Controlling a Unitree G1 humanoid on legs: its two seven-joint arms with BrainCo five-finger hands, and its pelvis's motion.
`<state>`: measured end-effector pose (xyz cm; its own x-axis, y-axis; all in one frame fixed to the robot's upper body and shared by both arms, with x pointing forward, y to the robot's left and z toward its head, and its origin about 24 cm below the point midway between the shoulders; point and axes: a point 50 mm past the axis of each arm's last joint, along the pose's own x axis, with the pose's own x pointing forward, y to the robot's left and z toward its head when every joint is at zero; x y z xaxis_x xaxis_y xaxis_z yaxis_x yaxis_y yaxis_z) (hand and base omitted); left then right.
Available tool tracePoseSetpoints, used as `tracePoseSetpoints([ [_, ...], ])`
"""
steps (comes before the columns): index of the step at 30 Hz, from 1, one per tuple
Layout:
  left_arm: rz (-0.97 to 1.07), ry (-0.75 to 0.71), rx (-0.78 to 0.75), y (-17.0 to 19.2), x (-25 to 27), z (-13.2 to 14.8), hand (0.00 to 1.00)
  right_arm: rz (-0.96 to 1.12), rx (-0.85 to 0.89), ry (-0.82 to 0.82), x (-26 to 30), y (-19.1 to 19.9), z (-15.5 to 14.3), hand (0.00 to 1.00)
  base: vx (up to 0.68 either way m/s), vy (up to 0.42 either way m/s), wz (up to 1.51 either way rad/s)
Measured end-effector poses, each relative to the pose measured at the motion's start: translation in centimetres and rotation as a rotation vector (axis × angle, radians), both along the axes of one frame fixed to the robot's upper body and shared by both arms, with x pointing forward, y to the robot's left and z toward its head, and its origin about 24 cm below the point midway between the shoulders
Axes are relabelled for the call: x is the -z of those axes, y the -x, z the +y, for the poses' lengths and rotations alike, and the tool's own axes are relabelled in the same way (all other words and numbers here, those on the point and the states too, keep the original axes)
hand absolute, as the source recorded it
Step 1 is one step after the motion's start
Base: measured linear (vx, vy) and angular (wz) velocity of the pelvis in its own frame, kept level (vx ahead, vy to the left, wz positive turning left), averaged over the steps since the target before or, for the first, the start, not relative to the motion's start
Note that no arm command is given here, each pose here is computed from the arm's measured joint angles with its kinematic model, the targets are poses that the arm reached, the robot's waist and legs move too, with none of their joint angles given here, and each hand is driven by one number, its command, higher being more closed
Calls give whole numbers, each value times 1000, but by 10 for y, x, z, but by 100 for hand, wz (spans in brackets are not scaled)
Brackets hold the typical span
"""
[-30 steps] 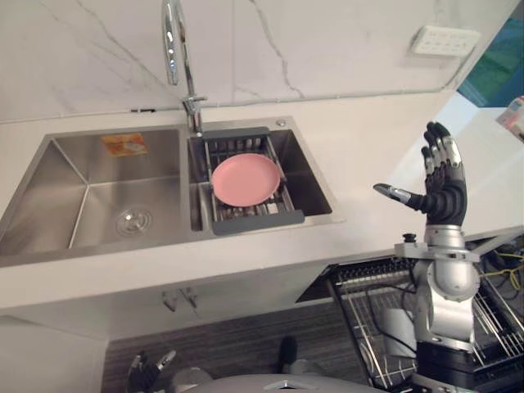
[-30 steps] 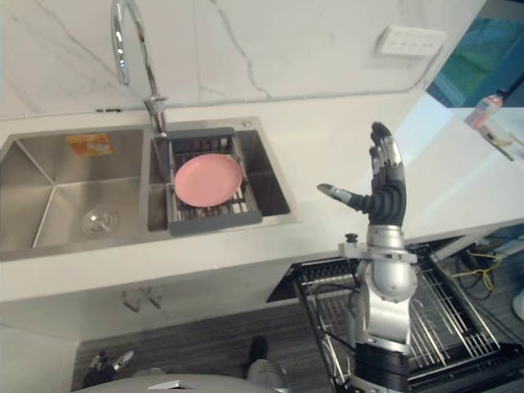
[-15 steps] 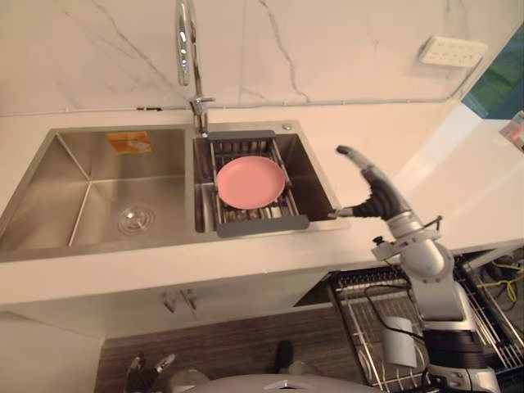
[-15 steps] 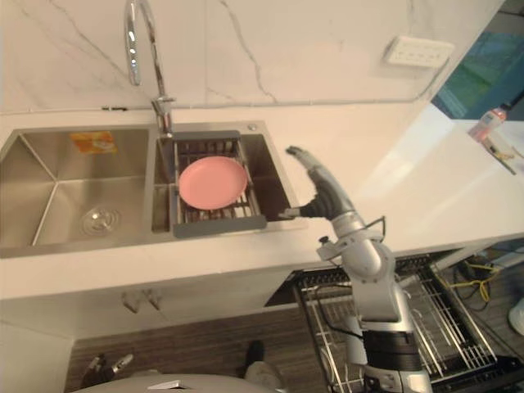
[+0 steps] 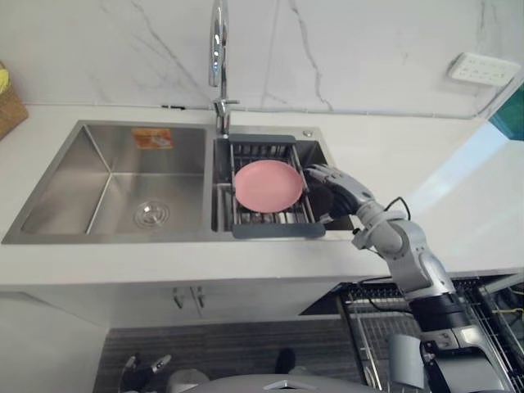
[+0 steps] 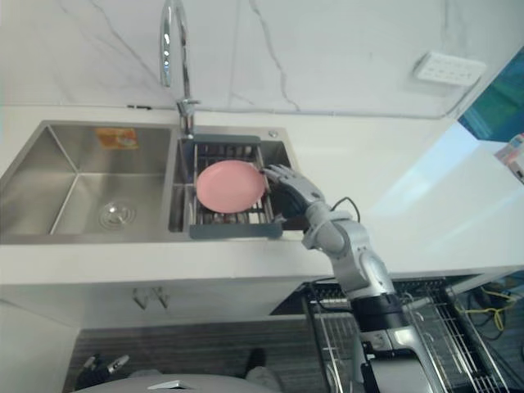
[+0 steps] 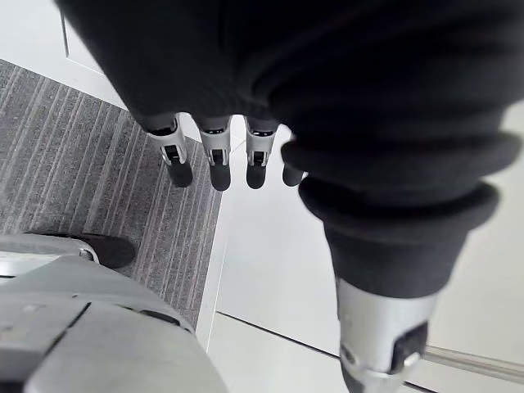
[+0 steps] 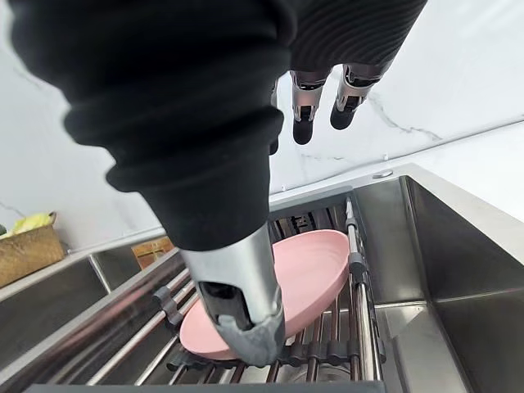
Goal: Walk over to the sink, pick up the cup, carry it to the dishwasher, place the cup inside the dishwasher, then close the dishwasher door
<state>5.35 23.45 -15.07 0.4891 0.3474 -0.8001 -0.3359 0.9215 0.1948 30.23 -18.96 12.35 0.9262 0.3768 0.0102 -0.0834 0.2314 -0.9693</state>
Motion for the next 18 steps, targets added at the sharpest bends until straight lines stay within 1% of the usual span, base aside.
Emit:
tracePoseSetpoints([
  [3,0,-11,-12,1,-1,4,0,14,8,59,7,-5,2,0,0,0,0],
  [8,3,-12,-14,3,-1,4,0,28,33,89,9,-13,-3,0,-6,4,2],
  [13,-12,-15,-10,-1,-3,4,0,62,4,157,17,-19,5,0,-5,10,9],
  [18,-31,-19,-5,-4,-5,5,0,59,35,156,18,-27,1,0,0,12,3],
])
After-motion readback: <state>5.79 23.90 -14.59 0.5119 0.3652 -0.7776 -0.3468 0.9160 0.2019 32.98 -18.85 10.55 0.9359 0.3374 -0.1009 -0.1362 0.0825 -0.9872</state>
